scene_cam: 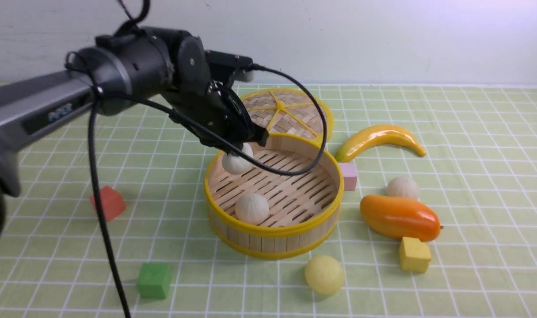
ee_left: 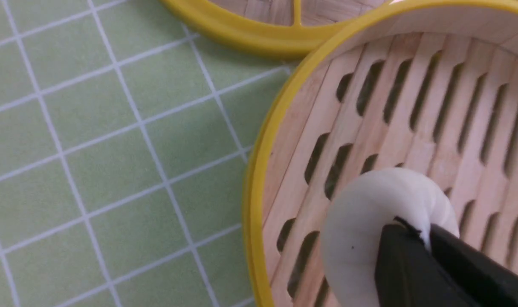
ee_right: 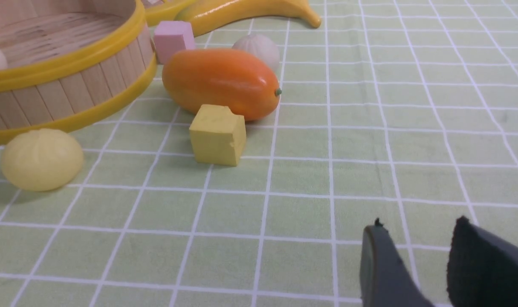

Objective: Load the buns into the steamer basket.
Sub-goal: Use the left arm to put the steamed stuffed bun into the steamer, then use the right arm to grab a steamed stuffed bun

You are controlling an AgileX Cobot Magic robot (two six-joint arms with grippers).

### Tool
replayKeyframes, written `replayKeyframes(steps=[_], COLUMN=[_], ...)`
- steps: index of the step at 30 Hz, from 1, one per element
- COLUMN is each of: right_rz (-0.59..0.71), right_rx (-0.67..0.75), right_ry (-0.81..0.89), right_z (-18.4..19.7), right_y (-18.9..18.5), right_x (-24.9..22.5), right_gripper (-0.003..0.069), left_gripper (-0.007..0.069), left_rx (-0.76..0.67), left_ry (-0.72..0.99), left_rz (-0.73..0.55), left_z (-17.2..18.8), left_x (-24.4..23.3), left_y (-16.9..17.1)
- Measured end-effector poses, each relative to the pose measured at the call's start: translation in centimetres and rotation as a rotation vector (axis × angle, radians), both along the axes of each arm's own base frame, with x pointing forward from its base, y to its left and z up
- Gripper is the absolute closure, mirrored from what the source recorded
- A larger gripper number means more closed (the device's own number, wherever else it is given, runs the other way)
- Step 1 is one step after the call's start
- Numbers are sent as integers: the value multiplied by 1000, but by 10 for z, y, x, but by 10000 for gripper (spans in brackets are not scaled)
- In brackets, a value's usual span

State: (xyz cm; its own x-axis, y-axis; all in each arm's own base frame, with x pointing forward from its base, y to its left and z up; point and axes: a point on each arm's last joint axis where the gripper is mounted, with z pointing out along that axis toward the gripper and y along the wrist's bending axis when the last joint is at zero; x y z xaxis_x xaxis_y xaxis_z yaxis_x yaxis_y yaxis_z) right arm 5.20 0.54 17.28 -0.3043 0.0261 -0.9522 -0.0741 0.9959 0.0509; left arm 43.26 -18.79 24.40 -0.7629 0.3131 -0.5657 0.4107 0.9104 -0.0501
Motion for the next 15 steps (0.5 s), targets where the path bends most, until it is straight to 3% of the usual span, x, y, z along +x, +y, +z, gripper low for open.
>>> replayKeyframes(steps=[3,7,12,13,15], right_rz=[0,0,0,0,0], right_rx=[0,0,0,0,0], right_ry=[0,0,0,0,0], right_z=[0,0,0,0,0], right_y=[0,0,0,0,0], right_x=[0,0,0,0,0], right_gripper=[420,420,420,420,420], left_gripper=[617,496,259,246,223], left_rx=[30,39,48,49,8], left_ry=[39,57,99,105,71], left_rz=[4,9,13,15,45], left_z=[-25,-32,-9,-8,31], left_x=[12,21,16,15,3], left_y=[-3,-6,-4,-4,1])
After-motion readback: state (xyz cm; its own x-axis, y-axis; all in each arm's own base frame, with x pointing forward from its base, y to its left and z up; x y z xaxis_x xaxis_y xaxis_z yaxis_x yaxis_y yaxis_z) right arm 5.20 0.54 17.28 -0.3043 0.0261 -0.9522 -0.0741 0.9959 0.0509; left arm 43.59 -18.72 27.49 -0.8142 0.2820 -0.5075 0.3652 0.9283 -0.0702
